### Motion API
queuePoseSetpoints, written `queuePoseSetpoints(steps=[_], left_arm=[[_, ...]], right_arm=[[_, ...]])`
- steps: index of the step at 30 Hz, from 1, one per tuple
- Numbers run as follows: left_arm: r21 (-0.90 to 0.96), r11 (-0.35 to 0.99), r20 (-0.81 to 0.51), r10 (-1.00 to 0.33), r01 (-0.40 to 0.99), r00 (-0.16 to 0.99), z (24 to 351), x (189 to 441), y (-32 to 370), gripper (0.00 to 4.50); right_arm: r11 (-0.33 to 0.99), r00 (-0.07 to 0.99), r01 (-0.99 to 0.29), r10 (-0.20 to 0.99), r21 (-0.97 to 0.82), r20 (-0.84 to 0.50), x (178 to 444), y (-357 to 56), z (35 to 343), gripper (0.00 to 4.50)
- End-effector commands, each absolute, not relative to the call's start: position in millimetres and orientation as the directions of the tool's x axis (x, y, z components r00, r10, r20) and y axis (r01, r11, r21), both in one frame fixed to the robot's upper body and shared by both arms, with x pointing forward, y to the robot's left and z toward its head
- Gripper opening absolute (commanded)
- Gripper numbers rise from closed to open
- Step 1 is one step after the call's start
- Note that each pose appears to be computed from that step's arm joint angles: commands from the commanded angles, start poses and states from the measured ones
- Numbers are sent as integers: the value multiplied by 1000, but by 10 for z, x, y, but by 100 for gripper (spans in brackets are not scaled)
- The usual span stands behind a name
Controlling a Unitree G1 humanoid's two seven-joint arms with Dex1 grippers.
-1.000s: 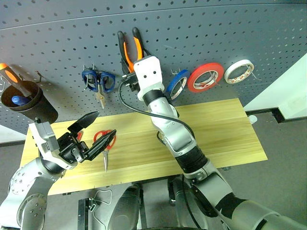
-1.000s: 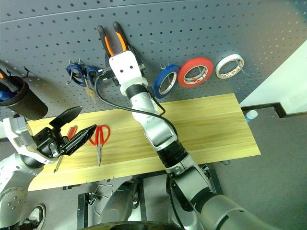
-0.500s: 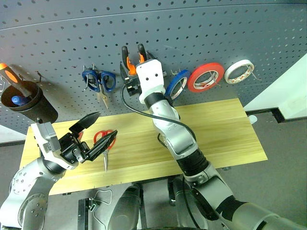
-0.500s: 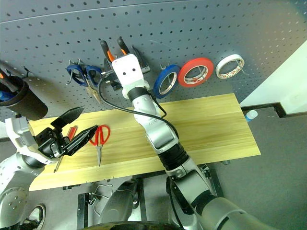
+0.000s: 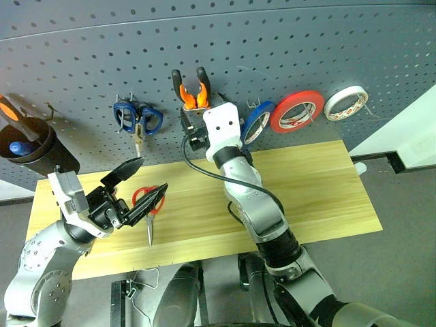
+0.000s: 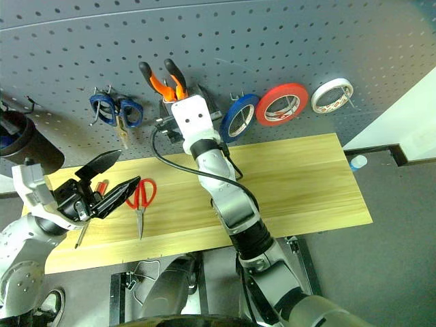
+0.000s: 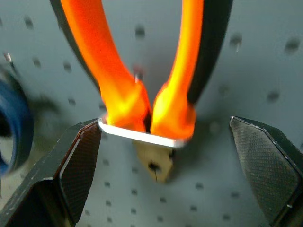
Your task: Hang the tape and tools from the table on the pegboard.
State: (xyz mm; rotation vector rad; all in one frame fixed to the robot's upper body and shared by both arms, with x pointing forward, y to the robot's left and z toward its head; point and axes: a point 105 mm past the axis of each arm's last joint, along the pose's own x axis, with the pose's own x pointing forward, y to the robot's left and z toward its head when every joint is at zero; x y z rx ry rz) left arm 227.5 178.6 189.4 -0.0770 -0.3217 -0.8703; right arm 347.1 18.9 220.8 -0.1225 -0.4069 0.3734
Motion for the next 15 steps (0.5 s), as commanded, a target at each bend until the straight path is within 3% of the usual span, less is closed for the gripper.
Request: queuePoseSetpoints(steps=[1,15], left_arm=[[88,637,322,-746,766,583,1914,2254,1768,446],[53,592,310,-775,804,551,1763,2199,1599,446]], right_arm=[[924,828,-328,380,-195,413,3367,159,2317,448],[916,861,-318,387,-245,330,3261,-140,1926,448]])
